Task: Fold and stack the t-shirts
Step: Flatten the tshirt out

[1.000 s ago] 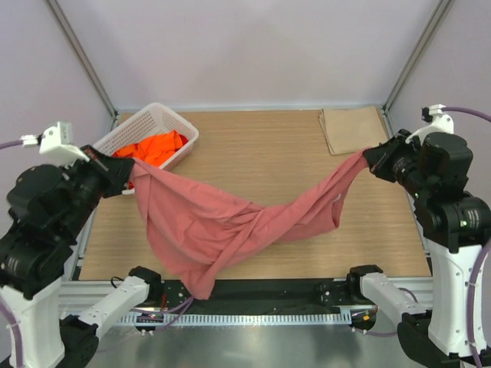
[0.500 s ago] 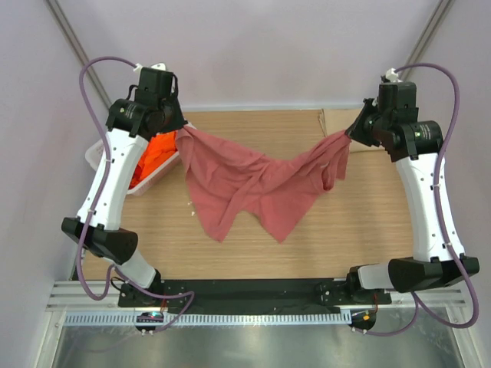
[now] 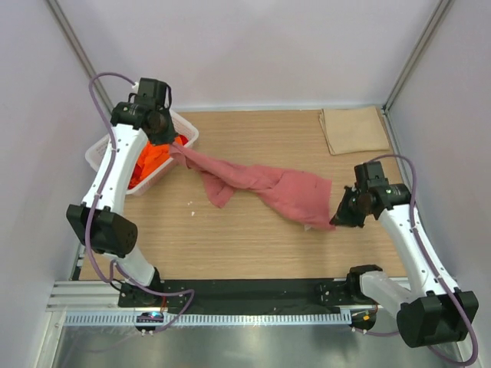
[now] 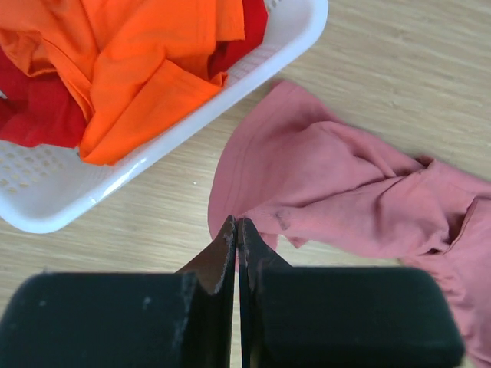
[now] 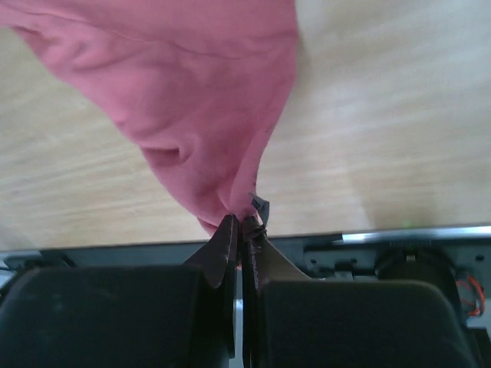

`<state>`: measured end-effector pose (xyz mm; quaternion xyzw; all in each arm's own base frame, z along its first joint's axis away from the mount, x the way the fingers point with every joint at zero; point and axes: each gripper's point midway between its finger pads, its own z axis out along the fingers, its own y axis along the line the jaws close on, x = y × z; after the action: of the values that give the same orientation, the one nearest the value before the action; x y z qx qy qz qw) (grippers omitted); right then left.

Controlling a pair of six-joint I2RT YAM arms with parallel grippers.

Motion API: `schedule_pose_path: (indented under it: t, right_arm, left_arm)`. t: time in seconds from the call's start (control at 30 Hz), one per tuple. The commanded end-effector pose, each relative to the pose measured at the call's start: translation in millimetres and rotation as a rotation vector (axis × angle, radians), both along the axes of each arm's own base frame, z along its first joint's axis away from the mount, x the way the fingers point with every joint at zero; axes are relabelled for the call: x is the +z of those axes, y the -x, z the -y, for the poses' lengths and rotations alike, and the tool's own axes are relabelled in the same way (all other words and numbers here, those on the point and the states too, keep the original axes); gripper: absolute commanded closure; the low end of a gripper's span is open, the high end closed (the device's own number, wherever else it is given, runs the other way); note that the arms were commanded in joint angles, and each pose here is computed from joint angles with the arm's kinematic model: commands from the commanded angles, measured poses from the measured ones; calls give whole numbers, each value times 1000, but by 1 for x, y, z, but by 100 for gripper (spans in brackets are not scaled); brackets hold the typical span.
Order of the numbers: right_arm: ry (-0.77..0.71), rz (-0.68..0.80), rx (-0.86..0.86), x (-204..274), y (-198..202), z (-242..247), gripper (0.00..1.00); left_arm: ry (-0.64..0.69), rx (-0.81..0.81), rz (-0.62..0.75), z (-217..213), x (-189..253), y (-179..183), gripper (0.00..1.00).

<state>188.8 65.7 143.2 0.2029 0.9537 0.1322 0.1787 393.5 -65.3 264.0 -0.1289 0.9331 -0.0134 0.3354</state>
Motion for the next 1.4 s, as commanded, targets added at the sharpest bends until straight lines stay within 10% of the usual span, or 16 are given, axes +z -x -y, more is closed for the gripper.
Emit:
schedule_pose_path:
  t: [0.0,0.23,0.37,0.43,0.7,0.87,1.37]
  right_arm:
    - [-75,-113,5,-14,36,-12,98]
    - [-133,-192,13,-35,33,-23,88]
    - [-123,-123,20,-23,8,-23,35]
    - [-75,-114,-1,-23,-11,-15,26]
    - [-8,-24,-128,-38,-131,25,27]
    - [25,-72,-140,-71,-176,48,51]
    - [25,-175,-97,-117,-184,45,50]
  left_arm:
    - [45,-78,47,15,8,-10,100]
    - [147,-129,25,49,-6,-56,100]
    - [225,-163,65,68,5,-75,100]
    - [248,-174,80,75,8,-80,100]
    - [288,-204,82,92,3,-84,100]
    - [300,-221,63,96,-3,-80,100]
    - [294,-234,53,98,-8,-84,100]
